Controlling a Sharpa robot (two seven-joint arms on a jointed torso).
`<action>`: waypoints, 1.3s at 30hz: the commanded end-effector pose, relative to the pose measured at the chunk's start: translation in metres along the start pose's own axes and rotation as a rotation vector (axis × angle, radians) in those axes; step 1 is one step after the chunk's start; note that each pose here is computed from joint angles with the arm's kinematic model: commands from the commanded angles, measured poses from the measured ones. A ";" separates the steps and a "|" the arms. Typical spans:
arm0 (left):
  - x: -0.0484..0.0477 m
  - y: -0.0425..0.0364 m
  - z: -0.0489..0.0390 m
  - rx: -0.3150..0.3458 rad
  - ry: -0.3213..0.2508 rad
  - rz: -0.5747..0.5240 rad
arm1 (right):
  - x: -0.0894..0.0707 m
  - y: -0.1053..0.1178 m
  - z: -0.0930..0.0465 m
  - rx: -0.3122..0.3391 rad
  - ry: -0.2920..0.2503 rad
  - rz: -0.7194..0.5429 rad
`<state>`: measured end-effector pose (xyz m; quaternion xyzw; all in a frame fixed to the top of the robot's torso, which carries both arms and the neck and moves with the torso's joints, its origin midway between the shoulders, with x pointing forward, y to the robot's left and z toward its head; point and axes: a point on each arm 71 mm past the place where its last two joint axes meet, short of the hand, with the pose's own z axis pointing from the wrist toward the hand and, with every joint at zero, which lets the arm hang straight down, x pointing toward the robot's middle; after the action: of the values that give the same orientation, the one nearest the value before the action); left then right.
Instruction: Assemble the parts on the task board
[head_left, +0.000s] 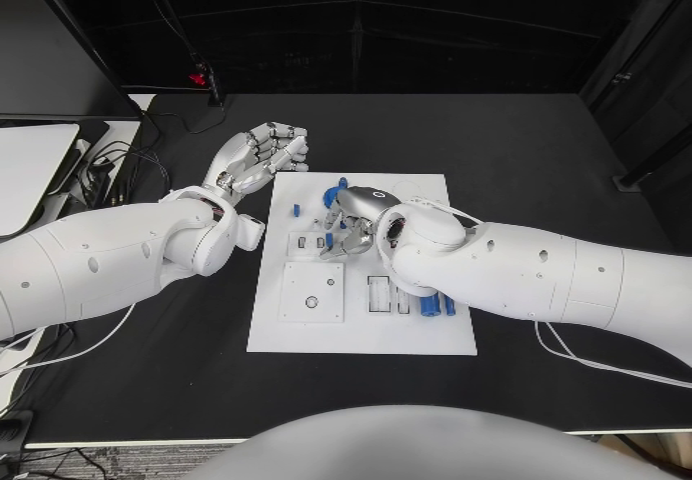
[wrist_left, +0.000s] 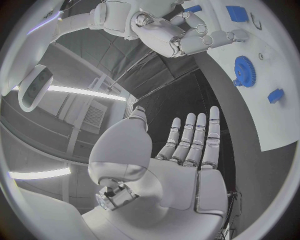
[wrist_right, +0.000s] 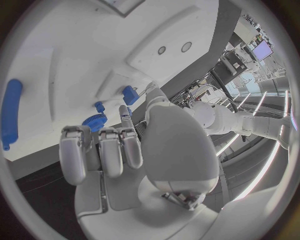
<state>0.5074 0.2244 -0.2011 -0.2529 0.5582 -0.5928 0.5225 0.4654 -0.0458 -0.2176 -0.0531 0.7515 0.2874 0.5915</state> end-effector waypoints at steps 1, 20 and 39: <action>-0.0009 -0.0089 -0.0008 0.114 0.005 -0.001 | -0.013 0.003 -0.005 -0.073 -0.147 0.040; -0.0101 -0.0269 -0.0150 0.049 0.009 -0.020 | -0.090 -0.044 -0.075 -0.060 -0.319 0.481; -0.0107 -0.0526 -0.0043 -0.276 0.404 0.402 | -0.109 -0.106 -0.114 -0.039 -0.269 0.816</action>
<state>0.4913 0.2299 -0.1372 -0.1219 0.6867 -0.5061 0.5074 0.4442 -0.2202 -0.1426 0.2614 0.6344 0.4816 0.5452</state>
